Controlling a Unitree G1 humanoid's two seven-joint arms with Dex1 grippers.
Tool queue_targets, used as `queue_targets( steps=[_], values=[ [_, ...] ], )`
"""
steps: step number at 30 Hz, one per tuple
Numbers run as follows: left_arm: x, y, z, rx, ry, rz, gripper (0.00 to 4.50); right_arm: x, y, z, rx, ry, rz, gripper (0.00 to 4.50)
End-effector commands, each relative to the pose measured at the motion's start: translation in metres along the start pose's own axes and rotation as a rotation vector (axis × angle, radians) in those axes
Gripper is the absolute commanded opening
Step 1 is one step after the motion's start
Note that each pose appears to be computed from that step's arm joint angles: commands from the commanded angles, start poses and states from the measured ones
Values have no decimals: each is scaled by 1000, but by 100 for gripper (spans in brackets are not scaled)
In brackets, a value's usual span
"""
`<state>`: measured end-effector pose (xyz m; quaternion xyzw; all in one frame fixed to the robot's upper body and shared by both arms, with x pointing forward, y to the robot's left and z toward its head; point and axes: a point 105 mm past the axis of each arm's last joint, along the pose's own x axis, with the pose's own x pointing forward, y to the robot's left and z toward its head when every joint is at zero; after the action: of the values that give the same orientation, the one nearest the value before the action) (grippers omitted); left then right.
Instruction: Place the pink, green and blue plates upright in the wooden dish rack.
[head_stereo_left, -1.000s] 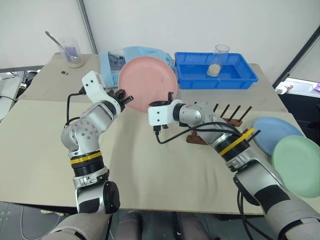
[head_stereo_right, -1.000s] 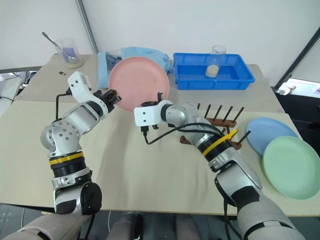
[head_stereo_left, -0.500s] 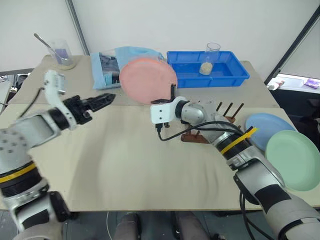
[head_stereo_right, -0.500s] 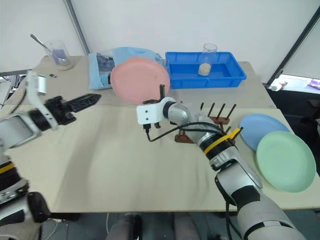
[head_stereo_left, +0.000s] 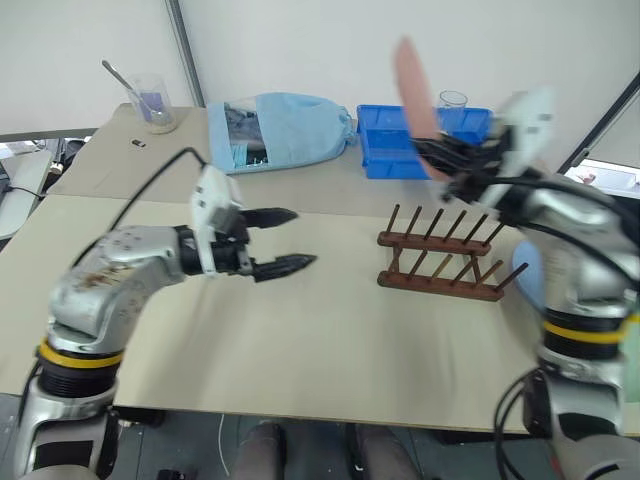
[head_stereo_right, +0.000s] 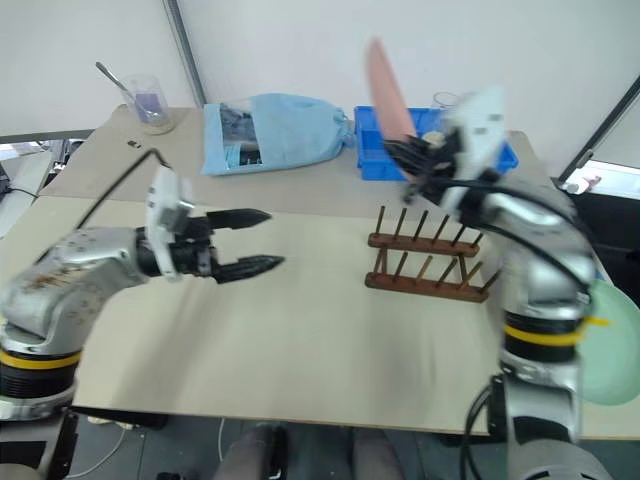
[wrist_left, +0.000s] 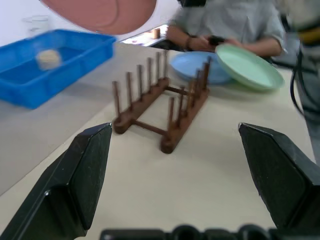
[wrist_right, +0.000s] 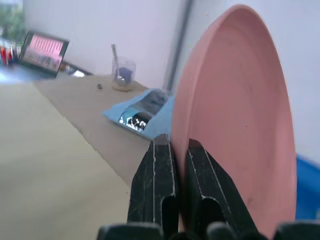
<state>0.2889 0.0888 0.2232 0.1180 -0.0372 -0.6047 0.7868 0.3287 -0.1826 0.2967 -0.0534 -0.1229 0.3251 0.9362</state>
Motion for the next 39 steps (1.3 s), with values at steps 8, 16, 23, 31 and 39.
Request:
queue_targets(
  steps=[8, 16, 23, 31, 39],
  values=[
    [27, -13, 16, 150, -83, -202, 432, -77, -8, 13, 309, -44, -118, 0],
    [32, -18, 21, 141, -122, -254, 432, -94, -19, 0, 379, 16, -172, 0],
    [34, -20, 24, 122, -154, -264, 432, -101, -32, -10, 405, 76, -186, 0],
    [34, -21, 25, 118, -159, -268, 432, -96, -43, -24, 421, 151, -187, 0],
    [35, -22, 23, 115, -161, -262, 437, -88, -56, -27, 451, 172, -219, 119]
  ],
)
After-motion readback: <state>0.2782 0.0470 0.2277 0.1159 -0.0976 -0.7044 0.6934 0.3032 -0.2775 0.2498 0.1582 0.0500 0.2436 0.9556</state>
